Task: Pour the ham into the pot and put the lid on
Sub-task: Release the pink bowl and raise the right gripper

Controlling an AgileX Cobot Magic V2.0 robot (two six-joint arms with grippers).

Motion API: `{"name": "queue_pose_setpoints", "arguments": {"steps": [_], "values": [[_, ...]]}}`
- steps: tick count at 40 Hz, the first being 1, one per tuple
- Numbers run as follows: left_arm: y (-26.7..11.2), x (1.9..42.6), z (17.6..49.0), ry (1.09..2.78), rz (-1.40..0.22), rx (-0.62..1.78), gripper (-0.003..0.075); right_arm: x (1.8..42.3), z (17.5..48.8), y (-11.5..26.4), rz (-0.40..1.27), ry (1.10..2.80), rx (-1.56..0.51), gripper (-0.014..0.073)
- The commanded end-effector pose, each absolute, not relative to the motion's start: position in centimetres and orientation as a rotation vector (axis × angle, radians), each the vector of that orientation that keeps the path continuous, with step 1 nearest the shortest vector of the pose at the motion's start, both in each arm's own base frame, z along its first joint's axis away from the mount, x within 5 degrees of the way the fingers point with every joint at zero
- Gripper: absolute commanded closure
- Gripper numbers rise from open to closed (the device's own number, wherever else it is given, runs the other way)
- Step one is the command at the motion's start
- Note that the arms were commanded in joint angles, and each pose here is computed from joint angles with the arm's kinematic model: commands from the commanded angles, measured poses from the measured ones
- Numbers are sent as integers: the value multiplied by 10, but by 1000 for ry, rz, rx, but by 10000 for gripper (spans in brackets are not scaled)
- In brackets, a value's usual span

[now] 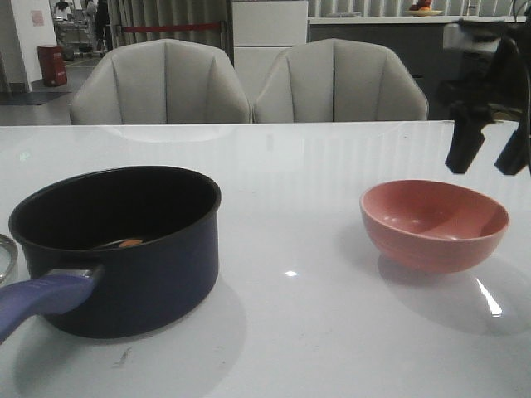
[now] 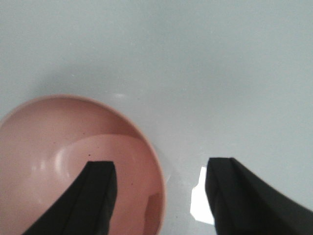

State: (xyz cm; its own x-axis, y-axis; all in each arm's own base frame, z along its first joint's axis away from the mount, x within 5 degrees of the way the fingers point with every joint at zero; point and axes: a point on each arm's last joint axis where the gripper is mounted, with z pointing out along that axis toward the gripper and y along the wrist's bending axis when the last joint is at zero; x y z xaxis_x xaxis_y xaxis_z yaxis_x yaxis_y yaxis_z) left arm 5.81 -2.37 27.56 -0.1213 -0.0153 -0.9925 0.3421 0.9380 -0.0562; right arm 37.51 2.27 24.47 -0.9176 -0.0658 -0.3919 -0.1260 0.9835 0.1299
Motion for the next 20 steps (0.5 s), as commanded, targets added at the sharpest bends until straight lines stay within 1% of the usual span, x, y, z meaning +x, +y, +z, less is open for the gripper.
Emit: {"name": "queue_pose_setpoints", "arguments": {"steps": [1,7,11,16,20], "values": [[-23,59,291,1580,-319,229,164,357,313,22,187,2521,-191,93],[-23,59,291,1580,-319,229,164,324,362,21,147,2343,-230,93],[-23,59,291,1580,-319,229,164,296,387,22,140,2220,-224,93],[-23,59,291,1580,-319,229,164,260,402,27,141,2079,-222,98],[-23,59,291,1580,-319,229,164,231,403,33,149,1992,-240,101]]}}
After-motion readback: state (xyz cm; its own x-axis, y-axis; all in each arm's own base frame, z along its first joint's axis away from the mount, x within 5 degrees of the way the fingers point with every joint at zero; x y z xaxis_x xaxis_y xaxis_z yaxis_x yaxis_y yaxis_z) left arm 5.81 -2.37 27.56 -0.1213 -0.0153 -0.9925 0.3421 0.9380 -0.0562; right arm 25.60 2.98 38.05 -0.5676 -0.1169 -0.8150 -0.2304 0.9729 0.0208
